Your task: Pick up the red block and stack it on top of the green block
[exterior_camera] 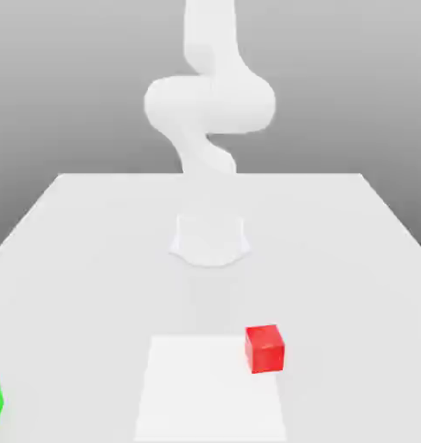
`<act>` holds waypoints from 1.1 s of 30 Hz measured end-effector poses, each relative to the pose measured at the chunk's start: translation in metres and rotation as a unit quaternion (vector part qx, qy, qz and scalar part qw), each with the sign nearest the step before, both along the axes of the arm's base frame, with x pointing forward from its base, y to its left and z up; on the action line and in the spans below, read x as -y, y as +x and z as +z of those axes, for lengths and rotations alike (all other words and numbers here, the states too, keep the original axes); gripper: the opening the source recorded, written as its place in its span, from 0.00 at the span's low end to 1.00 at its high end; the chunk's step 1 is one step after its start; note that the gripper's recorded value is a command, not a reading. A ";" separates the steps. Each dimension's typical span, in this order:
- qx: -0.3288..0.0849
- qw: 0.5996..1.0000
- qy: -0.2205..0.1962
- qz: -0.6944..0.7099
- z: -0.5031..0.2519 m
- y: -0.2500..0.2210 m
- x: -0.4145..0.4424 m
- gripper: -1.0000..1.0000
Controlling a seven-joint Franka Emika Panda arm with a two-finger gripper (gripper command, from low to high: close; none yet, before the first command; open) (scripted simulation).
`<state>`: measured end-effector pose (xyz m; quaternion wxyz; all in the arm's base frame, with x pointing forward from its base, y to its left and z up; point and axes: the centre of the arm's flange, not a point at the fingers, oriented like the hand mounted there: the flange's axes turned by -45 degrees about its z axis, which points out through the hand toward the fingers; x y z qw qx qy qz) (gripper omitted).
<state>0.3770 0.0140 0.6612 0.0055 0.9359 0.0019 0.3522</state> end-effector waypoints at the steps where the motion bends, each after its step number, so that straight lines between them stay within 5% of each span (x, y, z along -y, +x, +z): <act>1: -0.019 1.000 -0.005 0.003 -0.025 0.013 -0.006 0.50; 9: -0.168 0.985 -0.027 0.027 -0.224 0.056 -0.042 0.50; 17: -0.324 0.943 -0.025 0.064 -0.422 0.000 -0.067 0.50; 25: -0.351 0.934 -0.021 0.071 -0.506 -0.017 -0.071 0.50; 26: -0.351 0.933 -0.021 0.071 -0.514 -0.018 -0.071 0.00; 33: -0.351 0.934 -0.022 0.071 -0.515 -0.018 -0.071 0.00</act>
